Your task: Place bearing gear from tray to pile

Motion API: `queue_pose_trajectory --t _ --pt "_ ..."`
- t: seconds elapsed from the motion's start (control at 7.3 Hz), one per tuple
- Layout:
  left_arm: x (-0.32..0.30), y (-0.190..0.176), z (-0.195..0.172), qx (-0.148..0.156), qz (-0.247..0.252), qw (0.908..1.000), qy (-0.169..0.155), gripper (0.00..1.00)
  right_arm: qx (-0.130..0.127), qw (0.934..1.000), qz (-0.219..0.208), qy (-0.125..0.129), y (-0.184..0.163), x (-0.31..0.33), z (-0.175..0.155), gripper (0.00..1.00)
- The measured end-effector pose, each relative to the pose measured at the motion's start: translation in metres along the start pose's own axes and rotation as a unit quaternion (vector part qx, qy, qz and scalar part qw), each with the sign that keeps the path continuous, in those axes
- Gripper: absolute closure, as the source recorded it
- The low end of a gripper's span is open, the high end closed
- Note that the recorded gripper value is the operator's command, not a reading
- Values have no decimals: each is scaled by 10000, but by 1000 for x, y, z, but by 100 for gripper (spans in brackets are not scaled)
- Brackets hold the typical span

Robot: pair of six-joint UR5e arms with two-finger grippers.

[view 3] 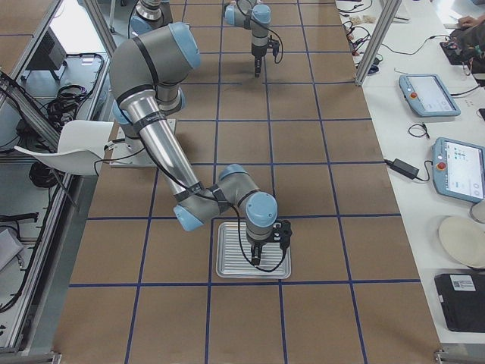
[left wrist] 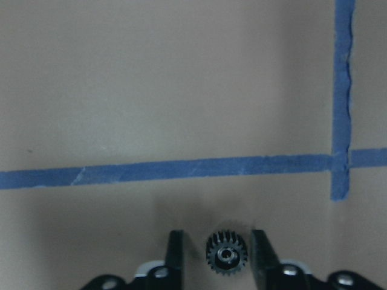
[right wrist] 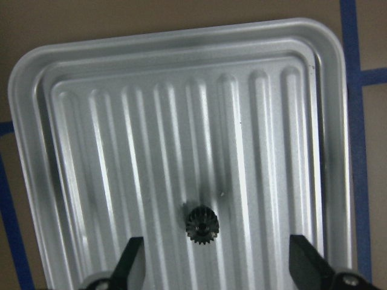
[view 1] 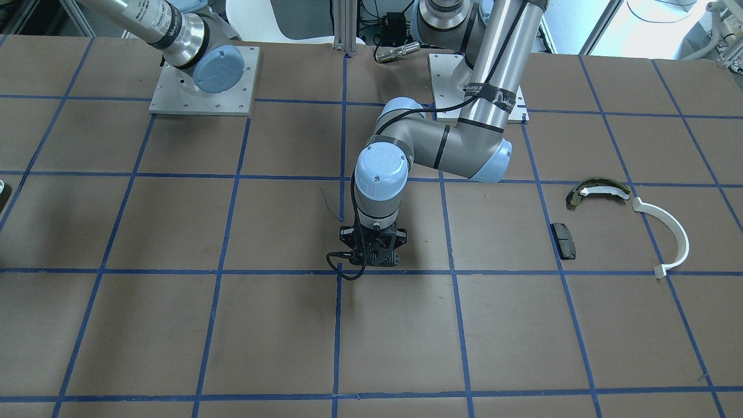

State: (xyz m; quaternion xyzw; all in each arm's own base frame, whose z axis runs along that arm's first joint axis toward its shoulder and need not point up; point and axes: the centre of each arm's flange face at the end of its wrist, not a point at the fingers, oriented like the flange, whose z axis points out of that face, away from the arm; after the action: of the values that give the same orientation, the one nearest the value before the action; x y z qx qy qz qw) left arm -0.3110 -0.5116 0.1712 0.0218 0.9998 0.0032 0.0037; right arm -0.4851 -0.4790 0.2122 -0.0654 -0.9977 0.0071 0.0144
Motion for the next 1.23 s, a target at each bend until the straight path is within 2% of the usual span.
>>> queue_pose_trajectory --t 0.27,0.41,0.55,0.82,0.96,1.23 --pt "-1 -4 -11 98 16 10000 1 88 -1 10000 28 -41 -1 0 5 40" --pt "-5 -15 -30 188 -9 9998 -19 90 -19 10000 30 -67 -1 0 10 40" --pt "-21 -30 -52 110 -143 9998 -64 100 -44 9999 34 -99 -2 0 15 40" --pt "-104 -53 -100 -397 -437 9981 -152 100 -96 9998 36 -154 -2 0 26 40" --pt "-156 -59 -116 -545 -512 9971 -135 100 -108 9998 36 -160 -2 1 28 42" --pt "-274 -62 -119 -790 -478 9956 -179 100 -112 9998 36 -167 -2 1 29 62"
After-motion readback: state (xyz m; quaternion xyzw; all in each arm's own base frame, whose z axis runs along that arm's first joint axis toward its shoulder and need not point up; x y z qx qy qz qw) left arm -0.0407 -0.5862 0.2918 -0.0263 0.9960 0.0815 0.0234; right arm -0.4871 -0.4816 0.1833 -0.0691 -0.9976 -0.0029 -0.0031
